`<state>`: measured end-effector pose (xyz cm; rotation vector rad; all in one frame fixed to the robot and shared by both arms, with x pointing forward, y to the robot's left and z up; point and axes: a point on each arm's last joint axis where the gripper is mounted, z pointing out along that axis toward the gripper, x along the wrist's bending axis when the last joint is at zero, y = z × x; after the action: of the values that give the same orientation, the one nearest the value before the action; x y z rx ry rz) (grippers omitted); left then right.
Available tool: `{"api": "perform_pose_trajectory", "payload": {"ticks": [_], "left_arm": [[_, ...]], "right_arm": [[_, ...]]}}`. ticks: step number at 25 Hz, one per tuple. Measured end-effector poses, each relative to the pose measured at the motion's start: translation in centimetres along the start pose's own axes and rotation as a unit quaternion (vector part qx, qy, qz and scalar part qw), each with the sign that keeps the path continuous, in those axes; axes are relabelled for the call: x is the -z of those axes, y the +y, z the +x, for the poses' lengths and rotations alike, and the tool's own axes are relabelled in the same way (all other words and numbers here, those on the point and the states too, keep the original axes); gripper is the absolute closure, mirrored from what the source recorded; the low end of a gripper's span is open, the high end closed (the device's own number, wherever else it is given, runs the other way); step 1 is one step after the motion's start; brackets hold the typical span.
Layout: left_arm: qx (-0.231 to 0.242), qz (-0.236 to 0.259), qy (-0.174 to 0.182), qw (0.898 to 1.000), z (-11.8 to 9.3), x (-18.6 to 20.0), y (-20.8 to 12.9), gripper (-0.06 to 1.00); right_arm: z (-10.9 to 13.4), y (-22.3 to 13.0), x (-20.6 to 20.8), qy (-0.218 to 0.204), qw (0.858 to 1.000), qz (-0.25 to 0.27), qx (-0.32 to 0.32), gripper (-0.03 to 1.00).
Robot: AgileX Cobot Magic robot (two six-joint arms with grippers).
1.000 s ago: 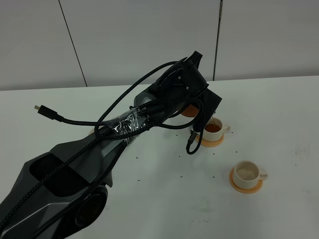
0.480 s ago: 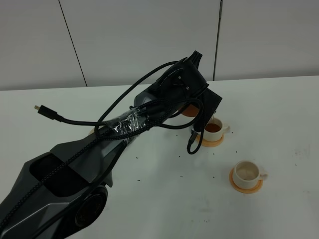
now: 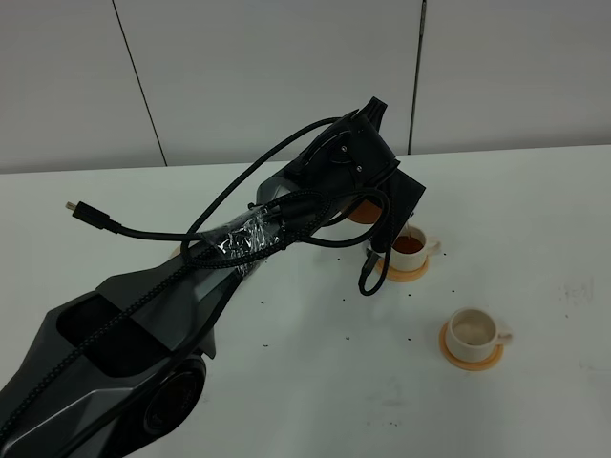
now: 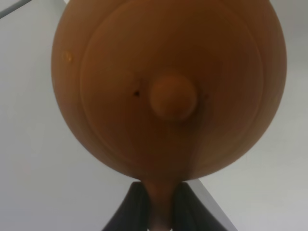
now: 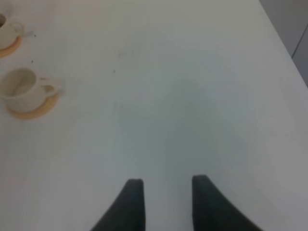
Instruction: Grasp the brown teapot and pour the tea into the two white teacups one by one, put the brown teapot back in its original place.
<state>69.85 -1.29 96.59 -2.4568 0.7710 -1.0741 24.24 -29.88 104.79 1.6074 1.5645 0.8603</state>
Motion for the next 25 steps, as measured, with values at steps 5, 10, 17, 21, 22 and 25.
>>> {"api": "perform_pose_trajectory", "payload": {"ticks": [5,10,17,21,22,25], "left_arm": [[0.001,0.000,0.000,1.000,0.00,0.00,0.00,0.77],[0.001,0.000,0.000,1.000,0.00,0.00,0.01,0.77],[0.001,0.000,0.000,1.000,0.00,0.00,0.01,0.77],[0.000,-0.001,0.000,1.000,0.02,0.09,0.16,0.77],[0.000,-0.002,0.001,1.000,0.04,0.14,0.24,0.77],[-0.001,-0.004,0.002,1.000,0.08,0.27,0.46,0.77]], "right_arm": [[0.00,0.00,0.00,0.000,1.000,0.000,0.000,0.73],[0.00,0.00,0.00,0.000,1.000,0.000,0.000,0.73],[0.00,0.00,0.00,0.000,1.000,0.000,0.000,0.73],[0.00,0.01,0.00,0.000,1.000,-0.001,0.000,0.73],[0.00,0.01,0.00,0.000,1.000,-0.001,0.000,0.73],[0.00,0.01,0.00,0.000,1.000,-0.001,0.000,0.73]]}}
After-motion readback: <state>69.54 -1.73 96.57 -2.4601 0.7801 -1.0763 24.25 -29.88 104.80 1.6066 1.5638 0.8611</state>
